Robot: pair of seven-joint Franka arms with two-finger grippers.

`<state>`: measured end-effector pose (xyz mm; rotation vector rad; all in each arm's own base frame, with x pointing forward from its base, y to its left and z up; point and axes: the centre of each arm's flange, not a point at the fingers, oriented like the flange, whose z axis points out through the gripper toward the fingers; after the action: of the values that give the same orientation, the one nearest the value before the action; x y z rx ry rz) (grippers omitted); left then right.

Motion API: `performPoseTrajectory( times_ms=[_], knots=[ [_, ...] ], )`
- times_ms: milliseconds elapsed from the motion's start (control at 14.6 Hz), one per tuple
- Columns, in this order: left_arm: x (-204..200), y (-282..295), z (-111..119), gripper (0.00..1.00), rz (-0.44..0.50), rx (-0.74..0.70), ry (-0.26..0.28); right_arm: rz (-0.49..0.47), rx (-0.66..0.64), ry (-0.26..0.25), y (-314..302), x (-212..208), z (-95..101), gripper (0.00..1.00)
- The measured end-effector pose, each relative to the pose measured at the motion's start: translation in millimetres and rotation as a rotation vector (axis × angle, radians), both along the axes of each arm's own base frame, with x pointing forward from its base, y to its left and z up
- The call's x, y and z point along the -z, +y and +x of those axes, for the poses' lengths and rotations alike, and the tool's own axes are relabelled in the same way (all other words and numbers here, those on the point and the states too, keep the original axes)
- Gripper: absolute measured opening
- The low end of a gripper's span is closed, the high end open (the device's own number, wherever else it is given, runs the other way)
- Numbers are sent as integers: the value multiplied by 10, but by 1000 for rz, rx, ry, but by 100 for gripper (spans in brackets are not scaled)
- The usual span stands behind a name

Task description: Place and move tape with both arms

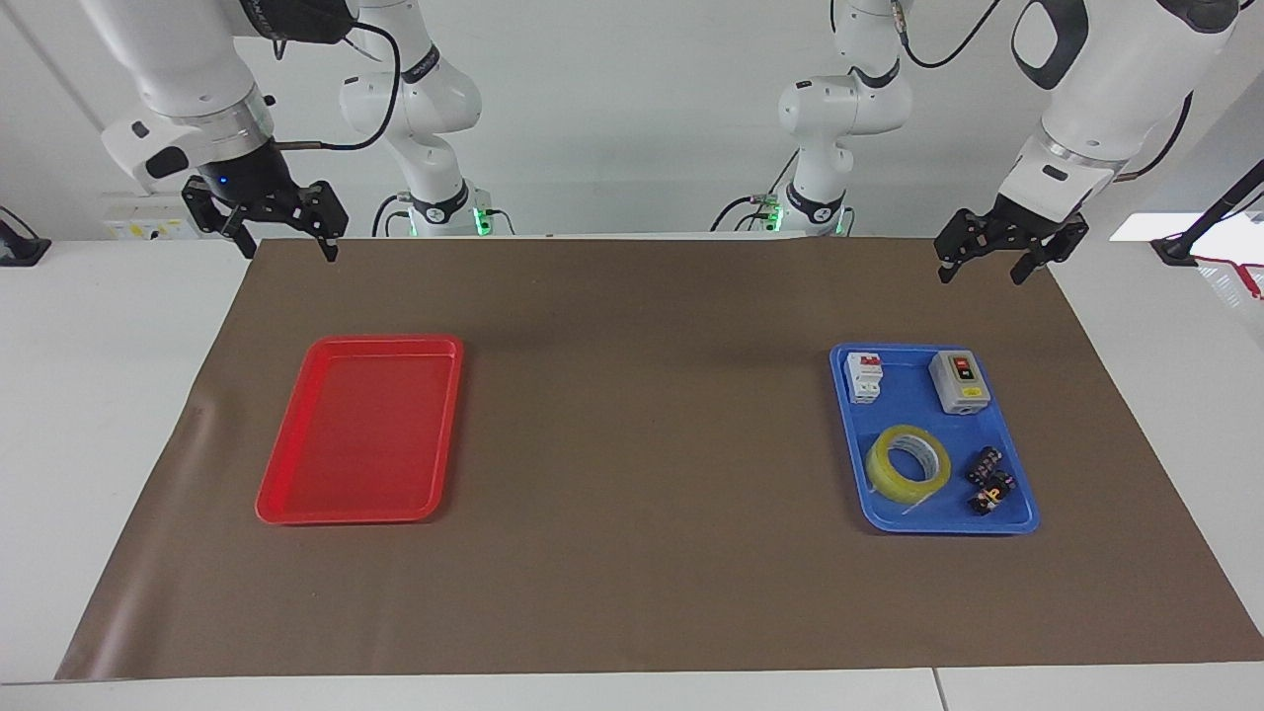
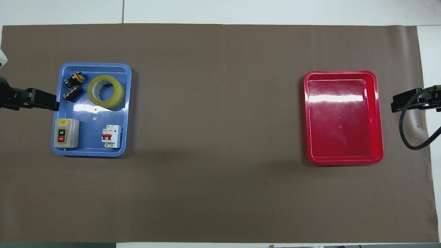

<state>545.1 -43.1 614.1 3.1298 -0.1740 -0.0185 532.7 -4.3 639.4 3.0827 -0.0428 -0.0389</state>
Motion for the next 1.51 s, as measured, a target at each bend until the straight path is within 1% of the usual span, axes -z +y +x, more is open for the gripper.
performPoseTrajectory(
  times_ms=[550, 893, 1512],
  knots=[
    [-10, 6, -14, 100, 0, -1, 3, 3, 0, 1, 4, 6, 0, 100],
    [-34, 29, -35, 100, 1, -5, 4, 27, 0, -3, 25, 4, 4, 100],
    [-33, 59, -34, 100, 1, -11, 4, 28, 2, -4, 14, 3, 5, 100]
  ],
)
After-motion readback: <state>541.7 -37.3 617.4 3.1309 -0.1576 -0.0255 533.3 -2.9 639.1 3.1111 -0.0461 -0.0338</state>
